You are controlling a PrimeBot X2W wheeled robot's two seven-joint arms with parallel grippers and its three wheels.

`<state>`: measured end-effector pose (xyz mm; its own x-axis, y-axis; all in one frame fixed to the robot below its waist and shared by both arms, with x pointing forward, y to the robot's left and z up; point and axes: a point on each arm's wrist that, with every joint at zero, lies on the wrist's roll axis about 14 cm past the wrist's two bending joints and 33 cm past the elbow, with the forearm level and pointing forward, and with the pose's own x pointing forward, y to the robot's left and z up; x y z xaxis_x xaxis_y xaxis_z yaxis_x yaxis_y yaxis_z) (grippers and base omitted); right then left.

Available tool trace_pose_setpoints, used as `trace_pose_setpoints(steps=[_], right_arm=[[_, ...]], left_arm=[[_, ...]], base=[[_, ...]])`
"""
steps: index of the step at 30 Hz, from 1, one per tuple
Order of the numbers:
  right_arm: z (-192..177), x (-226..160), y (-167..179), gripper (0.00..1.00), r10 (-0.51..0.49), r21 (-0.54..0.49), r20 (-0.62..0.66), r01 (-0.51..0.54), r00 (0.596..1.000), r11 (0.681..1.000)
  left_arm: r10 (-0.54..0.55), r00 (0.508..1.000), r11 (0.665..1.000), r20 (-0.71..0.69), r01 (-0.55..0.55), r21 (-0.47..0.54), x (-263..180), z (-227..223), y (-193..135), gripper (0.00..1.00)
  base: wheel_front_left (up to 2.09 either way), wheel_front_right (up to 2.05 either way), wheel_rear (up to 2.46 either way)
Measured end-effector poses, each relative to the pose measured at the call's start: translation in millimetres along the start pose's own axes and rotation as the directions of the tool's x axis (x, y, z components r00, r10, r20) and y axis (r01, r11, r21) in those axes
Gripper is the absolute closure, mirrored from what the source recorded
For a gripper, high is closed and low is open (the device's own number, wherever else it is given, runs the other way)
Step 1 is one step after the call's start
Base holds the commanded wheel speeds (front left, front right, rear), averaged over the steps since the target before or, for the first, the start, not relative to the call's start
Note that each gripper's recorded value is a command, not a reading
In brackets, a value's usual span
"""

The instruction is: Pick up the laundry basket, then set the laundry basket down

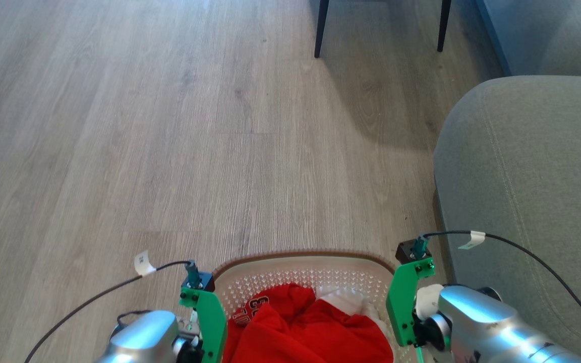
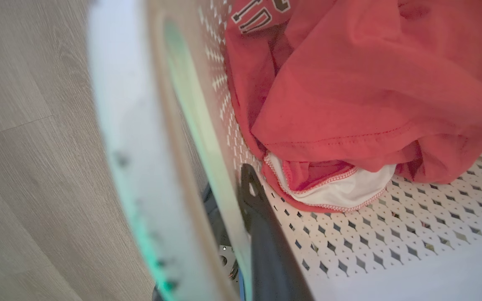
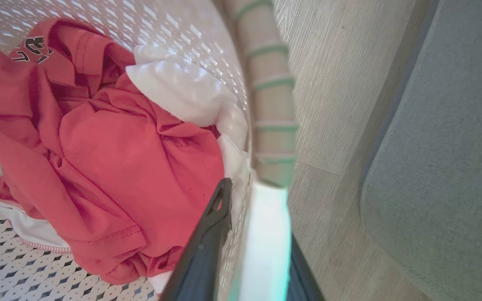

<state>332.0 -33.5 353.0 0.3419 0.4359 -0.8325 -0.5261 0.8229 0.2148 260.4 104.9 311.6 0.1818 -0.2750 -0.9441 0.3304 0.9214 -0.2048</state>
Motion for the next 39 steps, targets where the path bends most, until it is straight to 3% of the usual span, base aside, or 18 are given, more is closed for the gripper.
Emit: trace_pose_setpoints(steps=[39], right_arm=[[-6.2,4.9,-4.2,1.0,0.002,0.014,-0.024,-0.001,1.0,1.0]], left_arm=[[-0.015,1.0,1.0,-0.012,0.015,-0.006,5.4,-1.1,-2.5,1.0]], base=[[0.0,0.0,0.0]])
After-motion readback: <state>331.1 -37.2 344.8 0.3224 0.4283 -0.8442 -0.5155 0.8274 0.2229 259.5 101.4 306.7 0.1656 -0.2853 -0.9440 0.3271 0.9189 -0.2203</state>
